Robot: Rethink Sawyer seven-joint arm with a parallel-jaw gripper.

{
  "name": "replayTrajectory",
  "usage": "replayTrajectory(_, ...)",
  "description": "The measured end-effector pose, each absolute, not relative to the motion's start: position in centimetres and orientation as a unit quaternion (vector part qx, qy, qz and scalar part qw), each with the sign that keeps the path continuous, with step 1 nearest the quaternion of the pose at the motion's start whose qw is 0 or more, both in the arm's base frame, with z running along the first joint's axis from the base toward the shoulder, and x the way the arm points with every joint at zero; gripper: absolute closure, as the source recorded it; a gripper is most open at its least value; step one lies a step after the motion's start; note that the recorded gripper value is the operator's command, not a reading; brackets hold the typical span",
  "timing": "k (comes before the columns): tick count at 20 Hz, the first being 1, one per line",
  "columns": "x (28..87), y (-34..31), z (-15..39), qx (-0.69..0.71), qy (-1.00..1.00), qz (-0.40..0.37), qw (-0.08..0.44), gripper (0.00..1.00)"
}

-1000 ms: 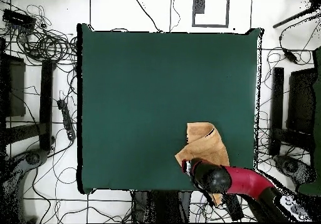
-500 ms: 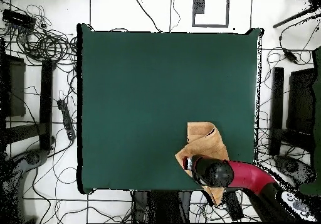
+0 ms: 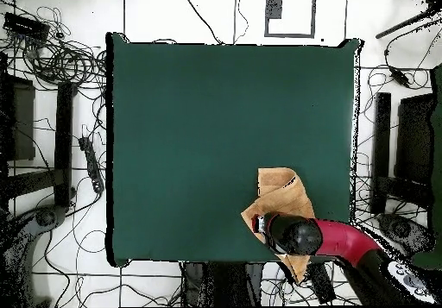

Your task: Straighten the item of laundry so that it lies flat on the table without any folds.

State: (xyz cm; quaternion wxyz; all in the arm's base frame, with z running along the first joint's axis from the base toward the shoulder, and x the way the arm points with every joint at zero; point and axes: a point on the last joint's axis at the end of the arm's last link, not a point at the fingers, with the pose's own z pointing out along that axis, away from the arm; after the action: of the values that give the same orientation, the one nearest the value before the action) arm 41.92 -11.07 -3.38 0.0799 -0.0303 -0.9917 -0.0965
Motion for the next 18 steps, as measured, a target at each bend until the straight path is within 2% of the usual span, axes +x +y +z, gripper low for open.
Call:
replayTrajectory(11, 42.5, -11.6, -2.9, -0.041, -0.990, -0.106, 0.087, 0.00)
replayTrajectory(18, 44.5, -13.7, -0.8, -0.070, -0.987, -0.112, 0.087, 0.00)
